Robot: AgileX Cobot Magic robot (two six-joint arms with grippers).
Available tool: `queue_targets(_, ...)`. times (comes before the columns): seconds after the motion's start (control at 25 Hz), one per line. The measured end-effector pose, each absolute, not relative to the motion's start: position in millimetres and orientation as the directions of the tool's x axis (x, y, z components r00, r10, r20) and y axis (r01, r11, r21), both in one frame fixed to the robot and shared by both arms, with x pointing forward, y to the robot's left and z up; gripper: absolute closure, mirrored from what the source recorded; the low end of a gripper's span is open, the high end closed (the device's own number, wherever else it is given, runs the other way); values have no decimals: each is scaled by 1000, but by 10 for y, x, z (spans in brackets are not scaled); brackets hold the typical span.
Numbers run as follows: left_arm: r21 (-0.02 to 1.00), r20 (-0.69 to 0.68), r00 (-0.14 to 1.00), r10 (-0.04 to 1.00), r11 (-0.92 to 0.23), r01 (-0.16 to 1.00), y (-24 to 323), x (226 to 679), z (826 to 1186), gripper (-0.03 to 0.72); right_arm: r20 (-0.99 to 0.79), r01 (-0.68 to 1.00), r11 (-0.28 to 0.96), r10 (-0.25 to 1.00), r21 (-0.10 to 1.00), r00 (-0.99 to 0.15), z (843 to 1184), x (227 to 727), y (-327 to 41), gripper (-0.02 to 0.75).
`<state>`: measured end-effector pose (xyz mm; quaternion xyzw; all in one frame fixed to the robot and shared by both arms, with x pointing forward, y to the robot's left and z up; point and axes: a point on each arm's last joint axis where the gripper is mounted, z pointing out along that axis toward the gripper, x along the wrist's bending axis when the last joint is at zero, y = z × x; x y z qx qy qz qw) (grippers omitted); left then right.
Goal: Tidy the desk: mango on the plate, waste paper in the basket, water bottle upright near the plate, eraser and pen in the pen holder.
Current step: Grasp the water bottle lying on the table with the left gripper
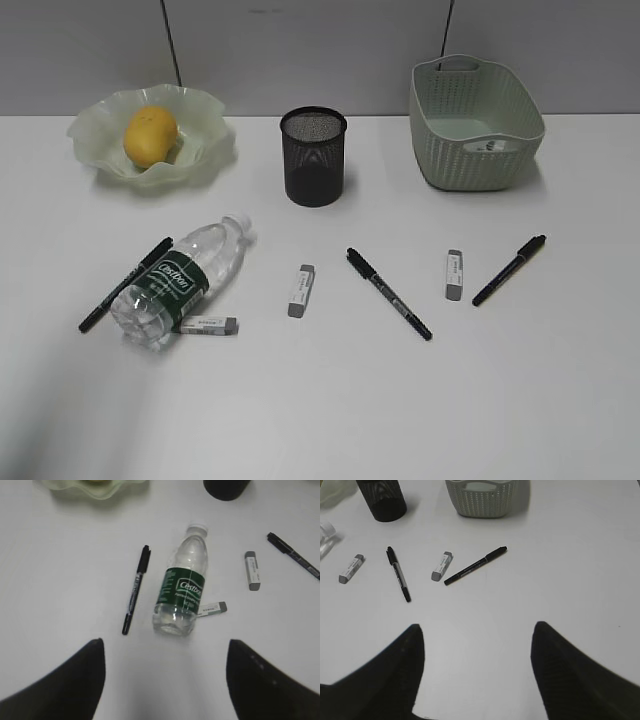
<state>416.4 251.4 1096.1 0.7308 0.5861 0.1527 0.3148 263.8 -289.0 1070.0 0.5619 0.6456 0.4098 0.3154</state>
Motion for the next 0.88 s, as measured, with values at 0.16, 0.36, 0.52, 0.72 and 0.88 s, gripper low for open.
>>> queue_targets(0.16,584,-128,348,929,-213,784,2244,4545,10953,116,53,466,32,984,884,-169,10701,2639,-2890,208)
queue_targets(0.36,428,-98,431,897,-353,832,1885,5001,10768,100,53,466,32,984,884,-169,10701,2639,-2890,208)
queue_targets(0.52,288,-107,461,881,-416,863,1645,5319,10575,97,54,466,31,984,884,-169,10701,2639,-2890,208)
queue_targets(0.72,170,-93,487,868,-468,867,1422,5682,10355,97,54,466,31,984,884,-169,10701,2639,-2890,208)
queue_targets(0.88,137,-92,517,851,-503,853,1234,5900,10230,72,54,466,31,984,884,-169,10701,2639,-2890,208)
